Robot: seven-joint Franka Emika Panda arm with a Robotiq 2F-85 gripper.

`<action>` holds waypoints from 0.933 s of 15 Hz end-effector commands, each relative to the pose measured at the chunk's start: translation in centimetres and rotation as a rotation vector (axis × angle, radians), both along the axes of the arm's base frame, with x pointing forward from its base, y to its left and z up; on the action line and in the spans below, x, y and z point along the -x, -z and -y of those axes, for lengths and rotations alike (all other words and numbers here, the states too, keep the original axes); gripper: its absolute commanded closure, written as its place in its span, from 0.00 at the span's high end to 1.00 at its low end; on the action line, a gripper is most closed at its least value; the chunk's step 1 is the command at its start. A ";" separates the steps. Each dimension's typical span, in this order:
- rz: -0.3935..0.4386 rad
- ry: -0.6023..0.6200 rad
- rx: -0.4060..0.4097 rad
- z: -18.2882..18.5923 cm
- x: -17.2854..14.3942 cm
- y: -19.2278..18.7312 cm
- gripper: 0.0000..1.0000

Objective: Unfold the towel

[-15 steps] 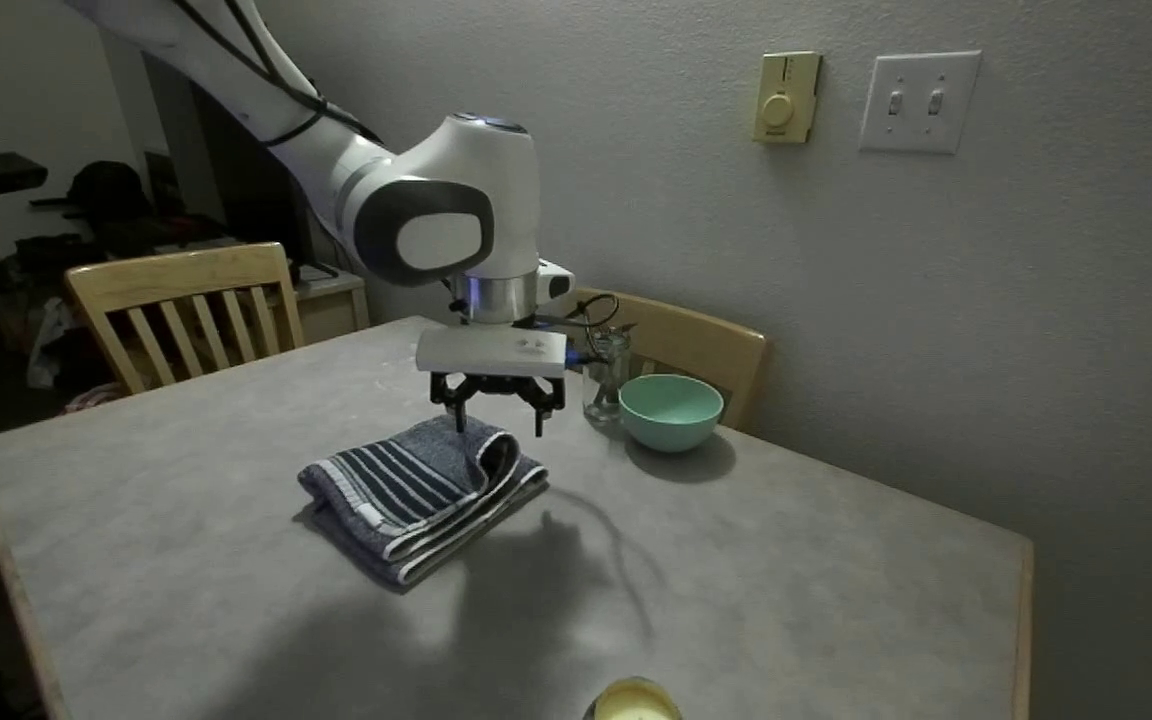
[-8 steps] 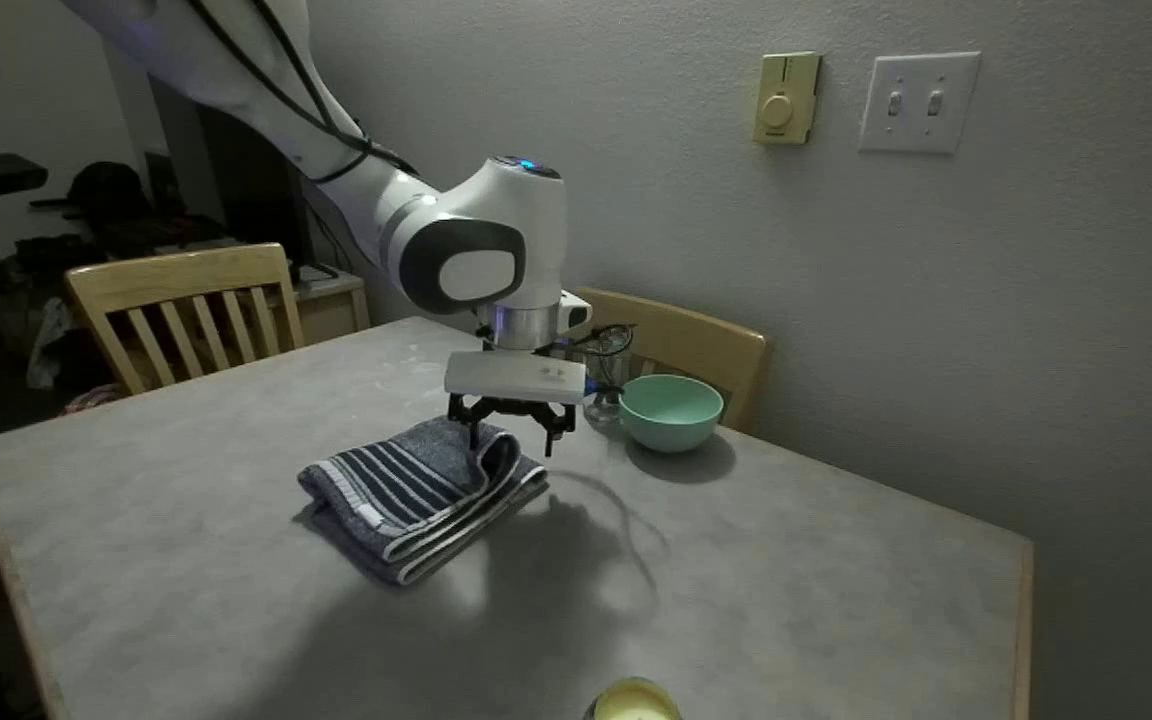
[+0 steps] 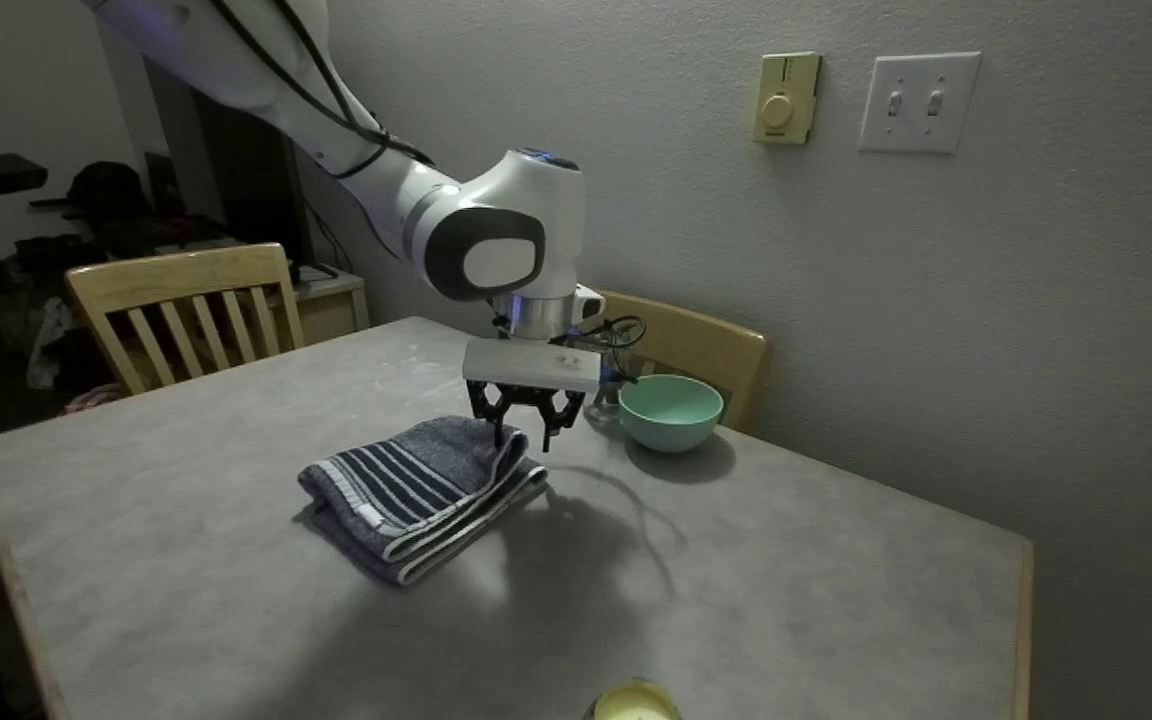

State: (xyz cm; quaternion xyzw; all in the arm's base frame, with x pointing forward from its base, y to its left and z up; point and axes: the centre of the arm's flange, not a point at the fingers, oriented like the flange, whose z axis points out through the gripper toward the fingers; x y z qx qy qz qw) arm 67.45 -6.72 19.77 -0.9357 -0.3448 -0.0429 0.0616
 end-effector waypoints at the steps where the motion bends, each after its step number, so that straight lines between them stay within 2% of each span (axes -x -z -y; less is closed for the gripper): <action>1: -0.052 0.010 0.007 0.5 -0.5 -1.0 0.30; 5: -0.138 0.032 0.011 0.0 0.4 -2.0 0.02; 10: -0.226 0.108 0.011 -2.2 2.0 -4.1 0.01; 14: -0.203 0.202 0.014 -5.2 1.9 -6.6 0.01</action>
